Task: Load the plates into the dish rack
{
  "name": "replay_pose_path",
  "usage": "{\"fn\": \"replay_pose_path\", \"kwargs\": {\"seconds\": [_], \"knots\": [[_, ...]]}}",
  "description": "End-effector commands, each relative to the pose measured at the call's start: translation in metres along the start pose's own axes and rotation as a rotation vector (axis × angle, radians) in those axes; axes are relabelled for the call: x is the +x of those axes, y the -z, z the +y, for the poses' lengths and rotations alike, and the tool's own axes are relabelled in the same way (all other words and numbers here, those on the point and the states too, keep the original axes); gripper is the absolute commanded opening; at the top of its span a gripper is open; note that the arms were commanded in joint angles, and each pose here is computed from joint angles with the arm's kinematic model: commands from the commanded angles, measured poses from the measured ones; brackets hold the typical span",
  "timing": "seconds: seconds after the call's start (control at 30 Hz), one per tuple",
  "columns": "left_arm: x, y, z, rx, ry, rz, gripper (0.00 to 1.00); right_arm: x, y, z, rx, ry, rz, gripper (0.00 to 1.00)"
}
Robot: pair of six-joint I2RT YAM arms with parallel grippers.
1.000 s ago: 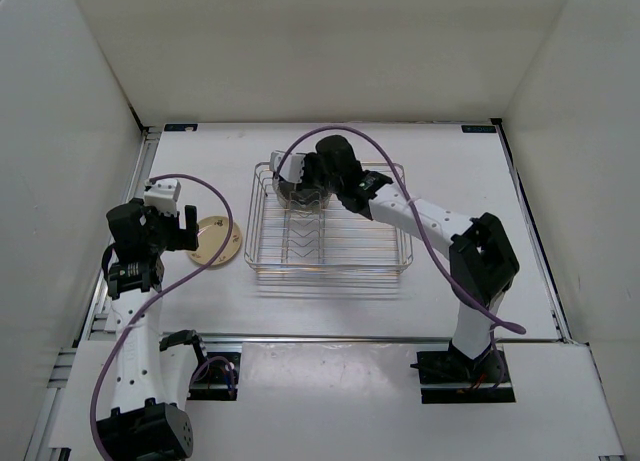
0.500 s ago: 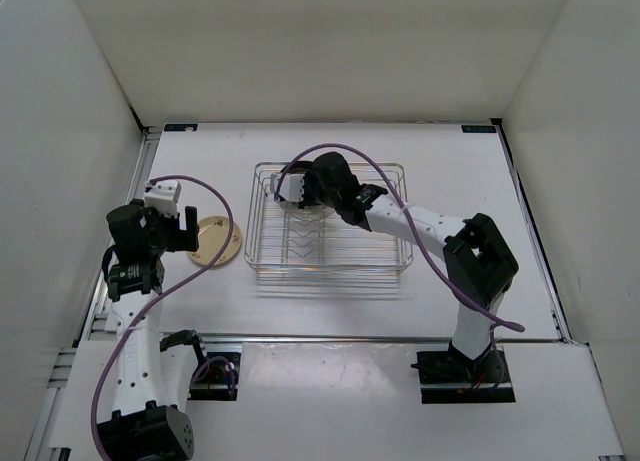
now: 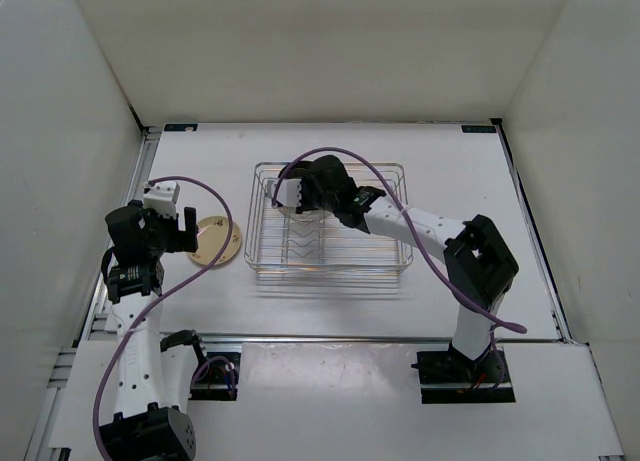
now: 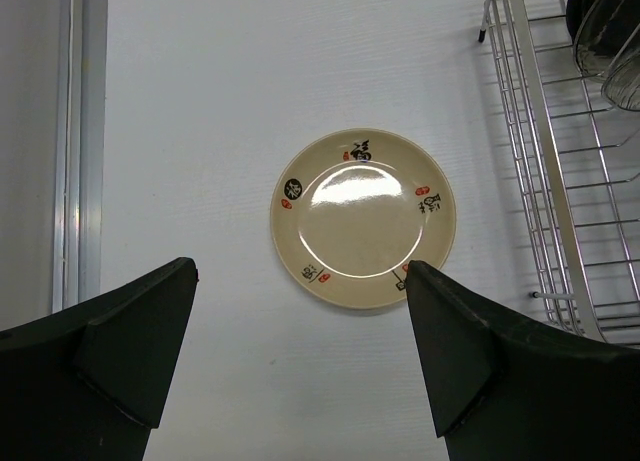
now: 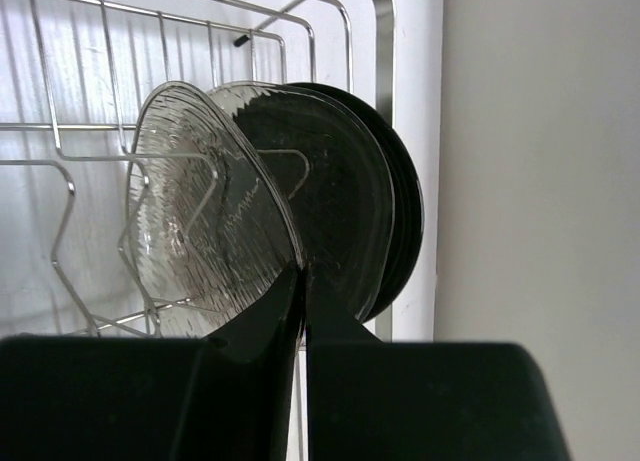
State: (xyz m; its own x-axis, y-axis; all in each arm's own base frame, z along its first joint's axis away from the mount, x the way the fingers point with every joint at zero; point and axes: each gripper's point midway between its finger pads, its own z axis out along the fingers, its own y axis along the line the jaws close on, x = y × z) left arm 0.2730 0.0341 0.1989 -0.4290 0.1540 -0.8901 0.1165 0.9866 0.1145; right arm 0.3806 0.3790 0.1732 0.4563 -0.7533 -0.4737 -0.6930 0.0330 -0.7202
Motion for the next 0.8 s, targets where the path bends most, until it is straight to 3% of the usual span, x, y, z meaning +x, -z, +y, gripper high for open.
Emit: {"fn": "replay_pose_path", "kwargs": {"seconds": [0.0,0.2,0.5,0.77], "knots": [[-0.0025,0.0027,-0.0021,0.010,-0.005,-0.019,0.96,-0.0318,0.0140,-0.0094,-0.012,-0.029,-0.082,0.04],[-0.0025,0.0027,-0.0021,0.010,-0.005,-0.019,0.96,-0.0305,0.0120,-0.0039,-0.037,-0.039,-0.077,0.09],[-0.0020,0.0031,0.0003,0.002,-0.001,-0.018,0.96,-0.0312,0.0085,-0.0042,-0.045,-0.058,-0.071,0.34],[-0.0020,0.0031,0.0003,0.002,-0.001,-0.018,0.96,-0.0296,0.0087,-0.0052,-0.039,-0.058,-0.063,0.36]]}}
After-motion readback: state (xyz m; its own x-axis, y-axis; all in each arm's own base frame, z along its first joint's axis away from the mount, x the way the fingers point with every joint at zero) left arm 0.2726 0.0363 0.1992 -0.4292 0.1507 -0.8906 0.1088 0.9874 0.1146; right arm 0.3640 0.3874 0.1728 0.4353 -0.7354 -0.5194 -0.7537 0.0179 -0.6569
